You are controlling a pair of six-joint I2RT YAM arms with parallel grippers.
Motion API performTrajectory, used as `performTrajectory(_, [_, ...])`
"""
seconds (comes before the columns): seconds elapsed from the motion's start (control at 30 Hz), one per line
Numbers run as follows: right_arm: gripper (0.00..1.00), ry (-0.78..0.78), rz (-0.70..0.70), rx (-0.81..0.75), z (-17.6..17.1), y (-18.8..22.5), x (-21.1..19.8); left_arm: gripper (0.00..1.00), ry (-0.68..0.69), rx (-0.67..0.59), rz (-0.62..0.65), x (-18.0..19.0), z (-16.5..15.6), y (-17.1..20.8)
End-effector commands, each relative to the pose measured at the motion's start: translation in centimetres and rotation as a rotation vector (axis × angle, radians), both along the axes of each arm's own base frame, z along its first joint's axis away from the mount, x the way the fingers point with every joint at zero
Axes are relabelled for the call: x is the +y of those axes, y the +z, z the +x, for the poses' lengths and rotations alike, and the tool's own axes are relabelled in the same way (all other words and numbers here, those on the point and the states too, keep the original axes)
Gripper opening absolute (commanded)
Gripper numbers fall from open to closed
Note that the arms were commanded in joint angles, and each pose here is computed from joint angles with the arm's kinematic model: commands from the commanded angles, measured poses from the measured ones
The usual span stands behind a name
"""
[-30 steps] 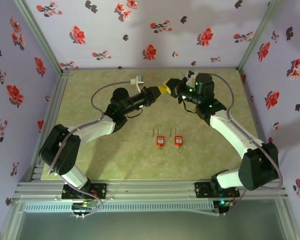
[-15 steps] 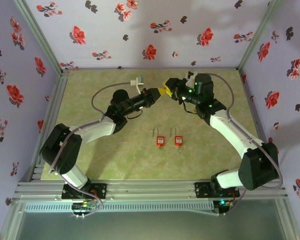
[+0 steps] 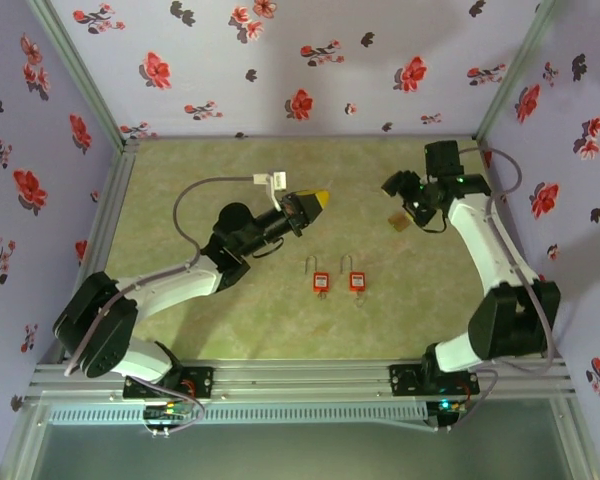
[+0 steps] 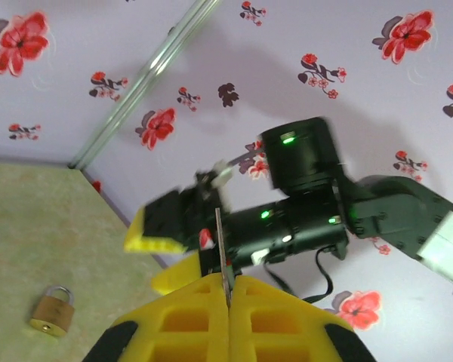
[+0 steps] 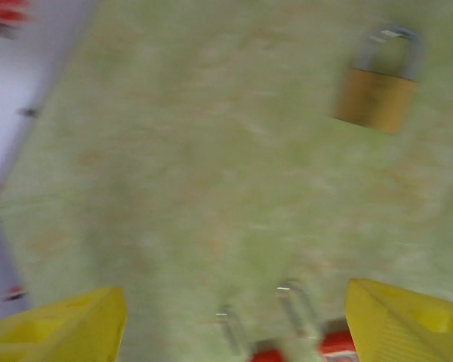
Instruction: Unlock with the key
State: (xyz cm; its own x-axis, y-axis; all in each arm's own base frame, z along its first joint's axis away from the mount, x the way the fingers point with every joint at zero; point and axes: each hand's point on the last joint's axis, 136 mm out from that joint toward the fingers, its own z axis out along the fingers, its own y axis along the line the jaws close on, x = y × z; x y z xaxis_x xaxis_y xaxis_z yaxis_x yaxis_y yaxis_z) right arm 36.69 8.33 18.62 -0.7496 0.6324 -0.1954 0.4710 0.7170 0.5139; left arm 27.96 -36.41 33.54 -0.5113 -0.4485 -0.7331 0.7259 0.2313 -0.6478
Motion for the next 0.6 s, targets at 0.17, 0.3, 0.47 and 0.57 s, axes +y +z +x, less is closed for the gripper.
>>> performTrajectory(0.17, [0.76,0.023,-0.230,0.326,-1.9,-9.0,-4.0,0.00,0.057,-0.111,-0.026,0.3,-0.7,2.0])
performTrajectory(0.3, [0.74,-0.003,-0.274,0.383,-0.6,-11.2,-4.9,0.00,0.044,-0.097,-0.032,0.3,-1.1,1.6])
performTrajectory(0.47, [0.74,-0.038,-0.249,0.357,3.0,-12.7,-4.6,0.00,0.035,-0.082,-0.026,0.5,-1.7,0.6])
performTrajectory(0.57, [0.74,-0.050,-0.245,0.349,4.7,-13.1,-4.5,0.00,0.032,-0.059,-0.021,0.7,-2.0,-0.3])
